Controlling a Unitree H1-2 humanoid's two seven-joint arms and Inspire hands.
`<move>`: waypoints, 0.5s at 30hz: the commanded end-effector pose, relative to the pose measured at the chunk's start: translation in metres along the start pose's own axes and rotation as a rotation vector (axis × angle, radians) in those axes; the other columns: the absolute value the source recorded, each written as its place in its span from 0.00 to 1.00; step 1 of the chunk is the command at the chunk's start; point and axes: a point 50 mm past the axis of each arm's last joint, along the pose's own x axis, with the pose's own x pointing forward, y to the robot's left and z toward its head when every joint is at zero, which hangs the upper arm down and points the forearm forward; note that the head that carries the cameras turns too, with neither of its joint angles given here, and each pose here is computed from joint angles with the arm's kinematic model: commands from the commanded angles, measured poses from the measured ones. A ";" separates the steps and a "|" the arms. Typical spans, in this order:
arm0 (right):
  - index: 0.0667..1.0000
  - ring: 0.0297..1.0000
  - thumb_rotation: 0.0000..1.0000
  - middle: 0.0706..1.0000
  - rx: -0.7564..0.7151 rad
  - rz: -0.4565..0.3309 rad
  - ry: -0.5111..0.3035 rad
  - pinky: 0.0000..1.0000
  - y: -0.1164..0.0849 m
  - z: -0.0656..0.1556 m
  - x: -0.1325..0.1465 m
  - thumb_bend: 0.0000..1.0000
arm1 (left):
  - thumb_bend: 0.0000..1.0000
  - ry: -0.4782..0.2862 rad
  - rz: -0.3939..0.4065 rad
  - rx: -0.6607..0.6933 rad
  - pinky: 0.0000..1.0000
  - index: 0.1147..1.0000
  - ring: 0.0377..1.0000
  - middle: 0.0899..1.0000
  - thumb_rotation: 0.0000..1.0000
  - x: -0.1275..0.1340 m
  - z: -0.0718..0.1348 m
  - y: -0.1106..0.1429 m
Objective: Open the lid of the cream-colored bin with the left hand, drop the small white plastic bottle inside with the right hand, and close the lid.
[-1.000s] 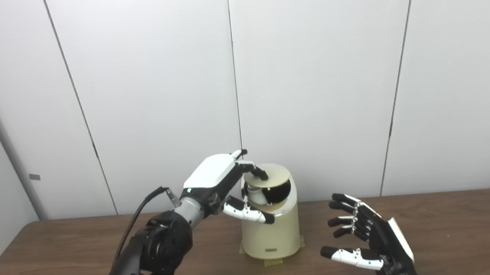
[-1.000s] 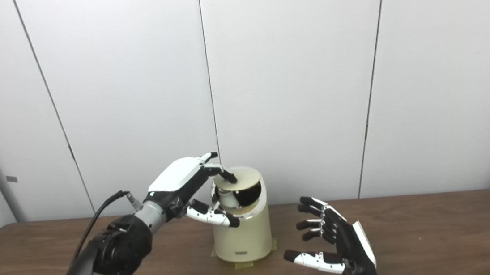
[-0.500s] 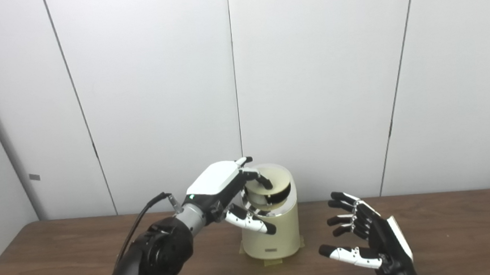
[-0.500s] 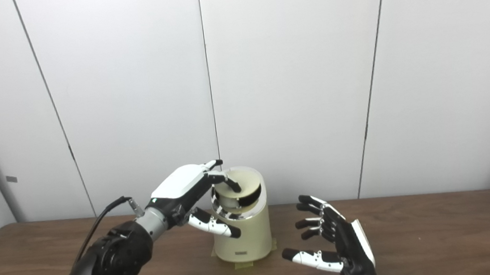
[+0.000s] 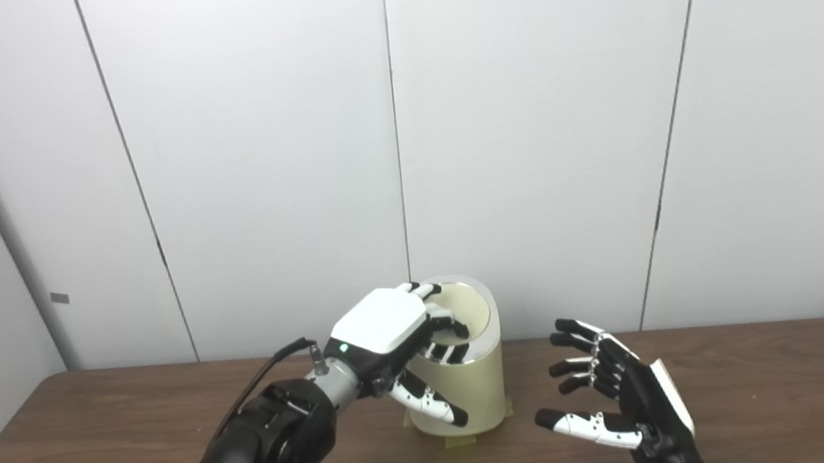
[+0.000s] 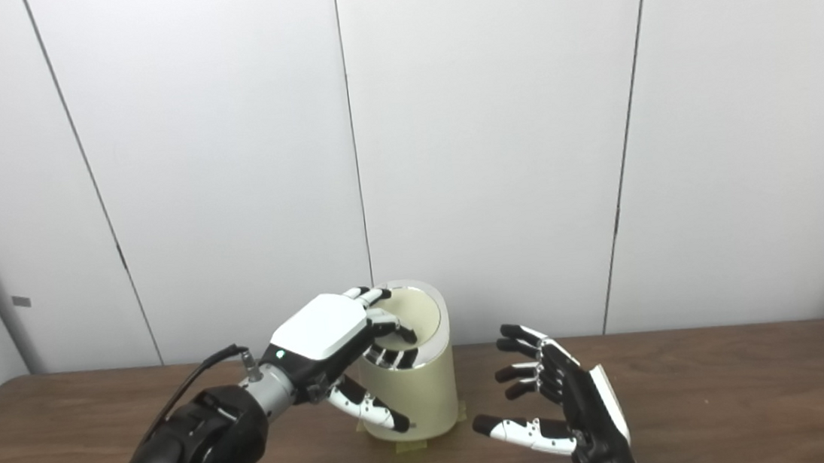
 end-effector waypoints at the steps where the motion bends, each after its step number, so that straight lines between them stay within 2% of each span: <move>1: 0.76 0.61 0.18 0.75 0.015 -0.003 -0.086 0.51 0.000 0.021 0.015 0.82 | 0.98 0.015 -0.054 0.051 1.00 0.76 0.98 0.79 0.43 0.002 -0.002 0.002; 11: 0.76 0.61 0.18 0.75 0.013 -0.005 -0.083 0.52 -0.001 0.022 0.014 0.81 | 0.99 0.032 -0.133 0.068 1.00 0.75 0.98 0.79 0.46 0.002 -0.002 -0.008; 15: 0.75 0.61 0.17 0.75 0.019 -0.007 -0.084 0.51 -0.001 0.024 0.014 0.81 | 0.98 0.032 -0.084 0.038 1.00 0.75 0.97 0.79 0.46 -0.001 -0.003 -0.002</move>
